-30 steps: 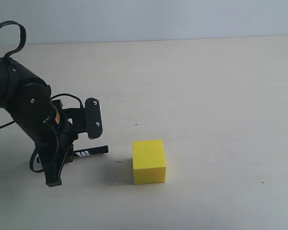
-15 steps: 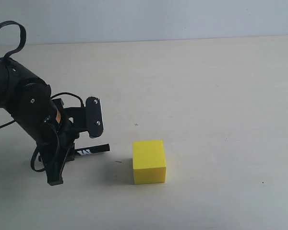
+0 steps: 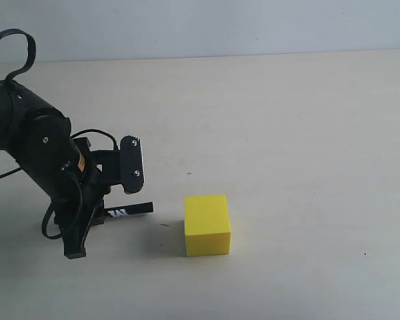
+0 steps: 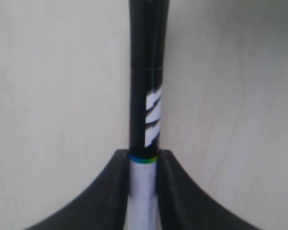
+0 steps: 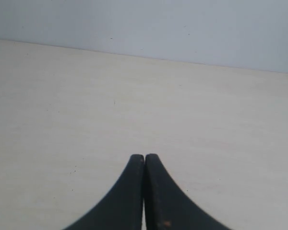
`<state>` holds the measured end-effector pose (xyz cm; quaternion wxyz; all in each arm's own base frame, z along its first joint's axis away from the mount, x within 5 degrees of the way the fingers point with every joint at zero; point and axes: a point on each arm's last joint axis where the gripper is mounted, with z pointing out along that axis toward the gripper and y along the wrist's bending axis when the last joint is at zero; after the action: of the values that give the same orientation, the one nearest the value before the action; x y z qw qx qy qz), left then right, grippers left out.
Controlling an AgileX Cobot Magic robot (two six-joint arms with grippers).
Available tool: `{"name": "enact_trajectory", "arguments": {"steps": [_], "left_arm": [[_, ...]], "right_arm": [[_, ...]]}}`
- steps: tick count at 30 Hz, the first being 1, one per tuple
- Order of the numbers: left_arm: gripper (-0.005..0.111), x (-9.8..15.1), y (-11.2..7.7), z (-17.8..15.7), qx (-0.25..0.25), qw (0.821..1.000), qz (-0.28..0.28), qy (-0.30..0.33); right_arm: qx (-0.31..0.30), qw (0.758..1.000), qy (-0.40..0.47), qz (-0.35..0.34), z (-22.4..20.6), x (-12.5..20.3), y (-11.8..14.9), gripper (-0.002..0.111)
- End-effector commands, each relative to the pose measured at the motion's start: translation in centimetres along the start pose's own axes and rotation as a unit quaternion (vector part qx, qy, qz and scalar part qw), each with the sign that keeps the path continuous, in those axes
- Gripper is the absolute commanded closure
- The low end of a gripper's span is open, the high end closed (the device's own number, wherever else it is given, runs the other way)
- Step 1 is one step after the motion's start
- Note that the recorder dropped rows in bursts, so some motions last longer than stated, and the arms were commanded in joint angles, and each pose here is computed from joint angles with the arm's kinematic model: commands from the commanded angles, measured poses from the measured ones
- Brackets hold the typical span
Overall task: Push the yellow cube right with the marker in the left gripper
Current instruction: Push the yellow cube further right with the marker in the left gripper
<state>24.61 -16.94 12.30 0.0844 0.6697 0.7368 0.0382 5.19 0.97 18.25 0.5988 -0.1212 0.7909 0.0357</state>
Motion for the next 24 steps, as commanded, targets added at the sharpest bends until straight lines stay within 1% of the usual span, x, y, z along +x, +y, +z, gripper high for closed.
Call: {"name": "enact_trajectory", "arguments": {"steps": [1, 4, 7, 9, 11, 16, 19, 22, 24], "left_arm": [[0.107, -0.9, -0.7, -0.1, 0.002, 1.0, 0.02, -0.006], [0.107, -2.7, -1.3, -0.6, -0.004, 0.999, 0.03, -0.02], [0.107, -4.6, -2.3, -1.2, -0.01, 0.998, 0.055, -0.036], [0.107, -5.4, -2.7, -1.5, -0.011, 0.997, 0.063, -0.041], [0.107, -5.5, -2.8, -1.6, -0.007, 0.998, 0.06, -0.035], [0.107, -3.6, -2.1, -1.5, 0.025, 0.999, 0.029, 0.014], [0.107, -3.2, -2.1, -1.5, 0.034, 0.999, 0.021, 0.025], [0.107, -4.4, -2.8, -1.6, 0.026, 0.999, 0.028, -0.001], [0.107, -5.7, -3.8, -1.7, 0.019, 0.998, 0.047, -0.025]], "right_arm": [[0.003, 1.0, -0.007, -0.005, 0.0, 0.0, 0.0, 0.108], [0.003, 1.0, -0.007, -0.005, 0.0, 0.0, 0.0, 0.108], [0.003, 1.0, -0.008, -0.005, 0.0, -0.1, 0.0, 0.108], [0.003, 1.0, -0.008, -0.005, 0.0, -0.1, 0.0, 0.108], [0.002, 1.0, -0.007, -0.004, 0.0, 0.0, 0.0, 0.108], [0.002, 1.0, -0.007, -0.004, 0.0, 0.0, 0.0, 0.108], [0.002, 1.0, -0.007, -0.004, 0.0, 0.0, 0.0, 0.108], [0.002, 1.0, -0.007, -0.004, 0.0, 0.0, 0.0, 0.108], [0.002, 1.0, -0.007, -0.004, 0.0, 0.0, 0.0, 0.108]]}}
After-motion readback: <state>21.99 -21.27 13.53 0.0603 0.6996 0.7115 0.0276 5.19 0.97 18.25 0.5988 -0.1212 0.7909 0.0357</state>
